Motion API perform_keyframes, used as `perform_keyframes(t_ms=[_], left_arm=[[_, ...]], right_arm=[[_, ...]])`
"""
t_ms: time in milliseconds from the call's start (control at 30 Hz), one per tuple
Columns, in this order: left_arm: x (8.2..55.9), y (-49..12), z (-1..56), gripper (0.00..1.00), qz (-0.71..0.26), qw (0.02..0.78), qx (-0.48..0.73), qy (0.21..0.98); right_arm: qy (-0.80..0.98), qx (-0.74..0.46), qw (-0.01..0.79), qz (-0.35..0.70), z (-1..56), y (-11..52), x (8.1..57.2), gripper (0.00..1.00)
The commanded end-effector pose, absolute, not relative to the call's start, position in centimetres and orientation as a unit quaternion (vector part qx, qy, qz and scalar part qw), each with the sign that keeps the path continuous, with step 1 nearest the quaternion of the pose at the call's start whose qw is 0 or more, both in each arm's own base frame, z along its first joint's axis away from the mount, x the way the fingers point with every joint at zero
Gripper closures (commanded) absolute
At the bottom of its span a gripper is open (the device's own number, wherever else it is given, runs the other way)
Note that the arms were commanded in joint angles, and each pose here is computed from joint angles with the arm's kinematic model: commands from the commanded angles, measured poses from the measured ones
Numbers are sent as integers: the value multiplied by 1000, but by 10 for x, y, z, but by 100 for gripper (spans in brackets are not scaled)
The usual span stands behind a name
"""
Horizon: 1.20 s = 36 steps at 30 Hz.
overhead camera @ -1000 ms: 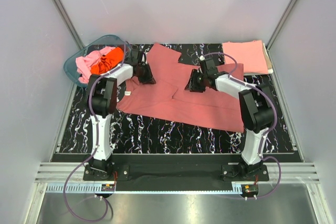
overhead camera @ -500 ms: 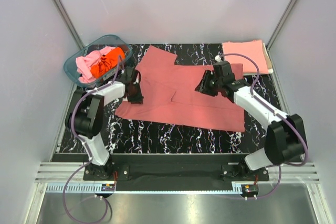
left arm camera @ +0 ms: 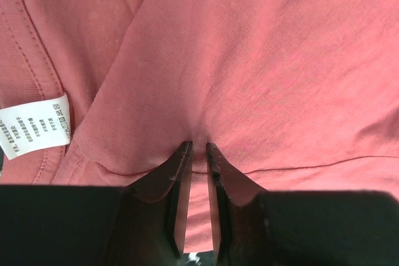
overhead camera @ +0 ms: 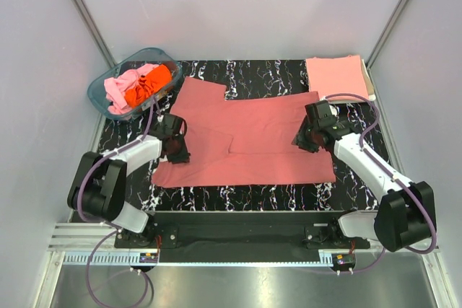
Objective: Fold and stack the t-shirts
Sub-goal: Fold the tshirt
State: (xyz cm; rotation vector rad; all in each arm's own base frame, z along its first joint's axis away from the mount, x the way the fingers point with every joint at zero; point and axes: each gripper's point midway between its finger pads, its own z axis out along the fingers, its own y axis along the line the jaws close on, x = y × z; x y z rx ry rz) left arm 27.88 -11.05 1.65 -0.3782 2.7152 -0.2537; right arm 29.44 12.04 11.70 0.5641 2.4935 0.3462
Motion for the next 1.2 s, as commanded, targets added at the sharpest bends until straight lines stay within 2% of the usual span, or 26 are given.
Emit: perform_keyframes(t_ms=[0,67,133,167,200,267,400,567,767,933,1167], left_arm=[[242,-83,6,77,-28,158,-146,976],[252,-85,22,74,-36,180,-144,972],[260,-89,38,73,-47,197,-138,969],[271,-96,52,73,-58,217,-128,966],[277,-99,60,72,-63,230,-124,963],[290,-111,75,71,-78,250,-108,959],[297,-137,70,72,-132,226,-99,960],[292,-132,32,72,-99,171,-111,974],[262,-128,-2,73,-92,121,-140,978],[241,-121,-12,73,-92,120,-159,976],[223,-120,-16,73,-102,116,-168,974]], right_arm=[[927,252,265,84,109,99,283,63],[927,270,250,75,103,95,277,65],[925,283,242,72,99,92,276,73],[924,289,239,74,99,91,278,83],[925,295,229,69,92,88,278,99],[924,299,225,71,91,88,286,100],[929,314,194,42,68,82,299,100],[928,338,154,9,39,72,302,100],[922,365,121,-32,18,51,267,100],[925,366,96,-32,8,49,237,100],[917,387,100,-6,13,53,213,100]])
